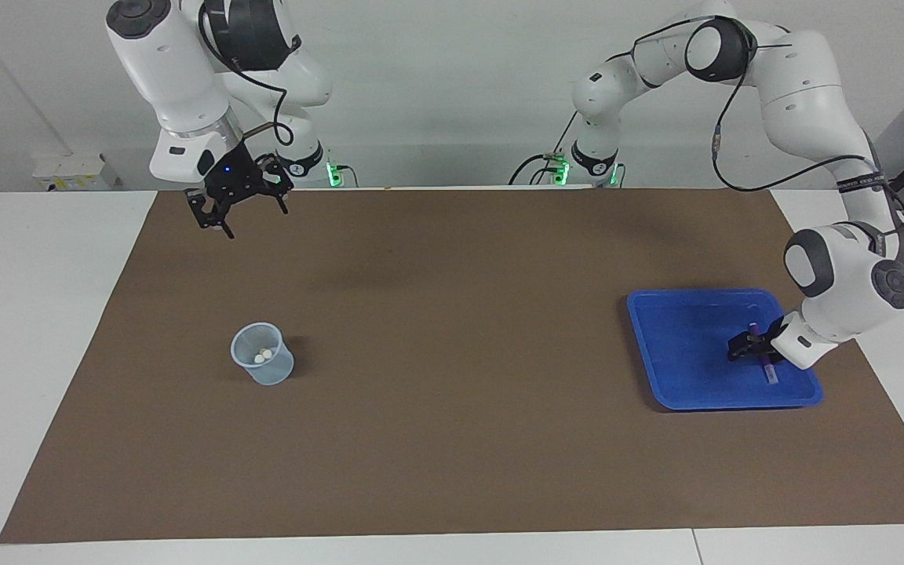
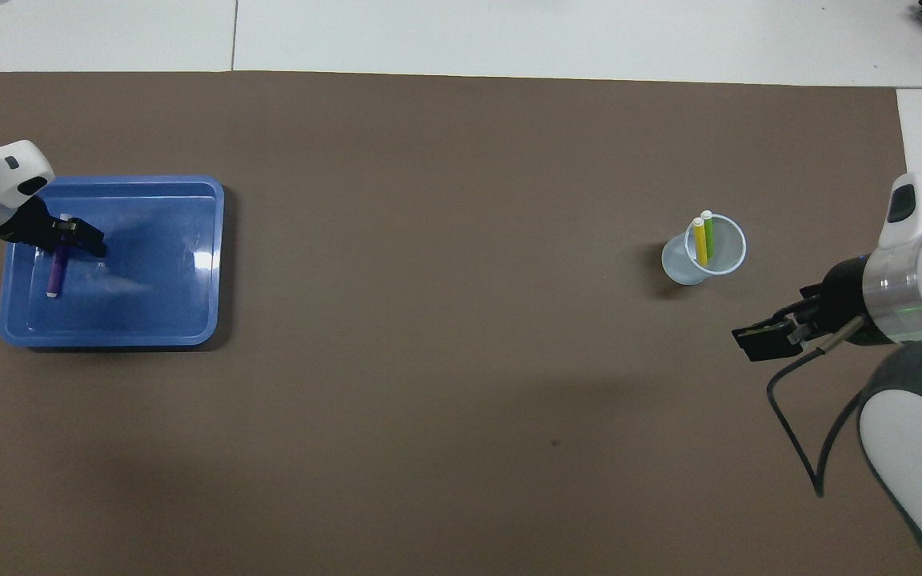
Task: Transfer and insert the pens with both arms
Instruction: 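Grasp the purple pen with the left gripper while the right gripper withdraws, then lift the purple pen with the left gripper toward the right gripper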
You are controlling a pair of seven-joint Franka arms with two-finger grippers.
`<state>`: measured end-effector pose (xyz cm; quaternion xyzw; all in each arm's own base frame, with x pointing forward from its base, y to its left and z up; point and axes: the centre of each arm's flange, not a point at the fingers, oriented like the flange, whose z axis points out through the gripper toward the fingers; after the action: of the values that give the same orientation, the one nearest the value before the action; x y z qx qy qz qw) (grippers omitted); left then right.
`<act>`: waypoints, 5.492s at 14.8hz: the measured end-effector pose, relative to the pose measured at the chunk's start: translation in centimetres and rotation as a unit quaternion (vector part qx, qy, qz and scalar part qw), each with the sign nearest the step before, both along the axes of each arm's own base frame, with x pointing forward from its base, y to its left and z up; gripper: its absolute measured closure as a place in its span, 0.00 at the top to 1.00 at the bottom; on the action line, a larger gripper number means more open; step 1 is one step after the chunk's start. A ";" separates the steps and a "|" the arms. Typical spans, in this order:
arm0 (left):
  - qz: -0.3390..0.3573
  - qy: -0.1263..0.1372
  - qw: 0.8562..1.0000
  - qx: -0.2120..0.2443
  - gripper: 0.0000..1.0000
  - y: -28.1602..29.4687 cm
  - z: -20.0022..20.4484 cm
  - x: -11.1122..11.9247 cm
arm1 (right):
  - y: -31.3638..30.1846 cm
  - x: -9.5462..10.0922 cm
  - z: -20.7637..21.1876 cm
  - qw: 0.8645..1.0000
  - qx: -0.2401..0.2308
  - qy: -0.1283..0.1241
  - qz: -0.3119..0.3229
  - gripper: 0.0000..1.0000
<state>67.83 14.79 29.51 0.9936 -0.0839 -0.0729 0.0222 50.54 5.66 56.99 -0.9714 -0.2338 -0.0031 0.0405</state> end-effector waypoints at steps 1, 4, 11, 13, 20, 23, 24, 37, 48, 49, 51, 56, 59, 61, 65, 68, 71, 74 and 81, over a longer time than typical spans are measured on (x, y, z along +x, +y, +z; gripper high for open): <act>-0.002 0.001 1.000 0.000 0.91 0.0 0.5 0.2 | 0.1 -0.2 0.3 1.000 0.001 0.002 -0.005 1.00; -0.005 0.003 1.000 -0.001 0.92 0.1 0.9 0.2 | 0.1 -0.9 0.9 1.000 0.000 0.012 -0.009 1.00; -0.022 -0.031 0.999 0.000 0.93 0.5 1.2 1.0 | 0.4 -1.3 1.2 0.999 0.001 0.018 -0.049 1.00; -0.022 -0.035 0.999 0.000 0.93 0.5 1.2 1.1 | 1.2 -1.3 1.3 0.997 0.013 0.019 -0.072 1.00; -0.023 -0.023 0.999 -0.003 0.91 0.4 0.6 0.8 | 4.4 -1.2 1.8 0.983 0.056 0.015 -0.172 1.00; -0.022 -0.018 1.000 -0.003 0.89 0.5 0.6 0.7 | 6.1 -0.9 1.9 0.980 0.065 0.003 -0.187 1.00; -0.022 -0.016 1.000 -0.003 0.88 0.5 0.6 0.7 | 6.2 -0.7 1.8 0.980 0.067 -0.002 -0.189 1.00; -0.025 -0.007 1.000 0.001 0.16 0.7 0.7 0.4 | 6.1 1.7 0.5 0.976 0.083 -0.036 -0.200 1.00; -0.029 0.006 1.000 0.006 0.16 -0.4 5.0 -0.3 | 6.8 2.2 0.1 0.955 0.138 -0.010 -0.261 1.00; -0.027 0.008 1.000 0.000 0.16 -0.7 5.0 -0.3 | 7.0 2.3 0.1 0.952 0.143 -0.009 -0.272 1.00; -0.009 0.025 1.000 -0.017 0.16 -1.2 4.7 -0.7 | 8.3 2.3 -0.1 0.946 0.158 0.000 -0.285 1.00; 0.071 0.087 0.992 -0.058 0.16 -5.1 4.9 -1.7 | 10.7 2.8 -0.7 0.929 0.181 -0.005 -0.321 1.00; 0.129 0.120 0.982 -0.068 0.16 -8.9 5.6 -2.0 | 11.1 3.7 -1.2 0.911 0.206 -0.005 -0.357 1.00; 0.164 0.130 0.975 -0.072 0.16 -11.1 6.1 -2.0 | 12.4 4.3 -1.7 0.895 0.229 -0.005 -0.383 1.00; 0.254 0.179 0.946 -0.089 0.16 -15.3 6.8 -2.4 | 15.7 5.0 -2.9 0.863 0.253 -0.010 -0.438 1.00; 0.340 0.217 0.911 -0.081 0.16 -19.4 8.0 -2.8 | 17.0 5.6 -3.9 0.851 0.266 -0.019 -0.453 1.00; 0.389 0.223 0.892 -0.051 0.16 -24.7 10.3 -3.6 | 20.6 5.6 -5.1 0.834 0.290 -0.028 -0.469 1.00; 0.432 0.241 0.868 -0.046 0.16 -29.0 12.3 -4.5 | 24.2 4.5 -6.2 0.833 0.296 -0.017 -0.467 1.00; 0.509 0.255 0.821 -0.053 0.16 -36.7 13.7 -5.4 | 27.9 2.9 -7.1 0.844 0.299 -0.012 -0.444 1.00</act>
<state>62.45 -21.92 43.19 0.8382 0.4385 -0.2974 0.1294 53.43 33.54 49.84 -0.9120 0.2345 -0.1021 0.3208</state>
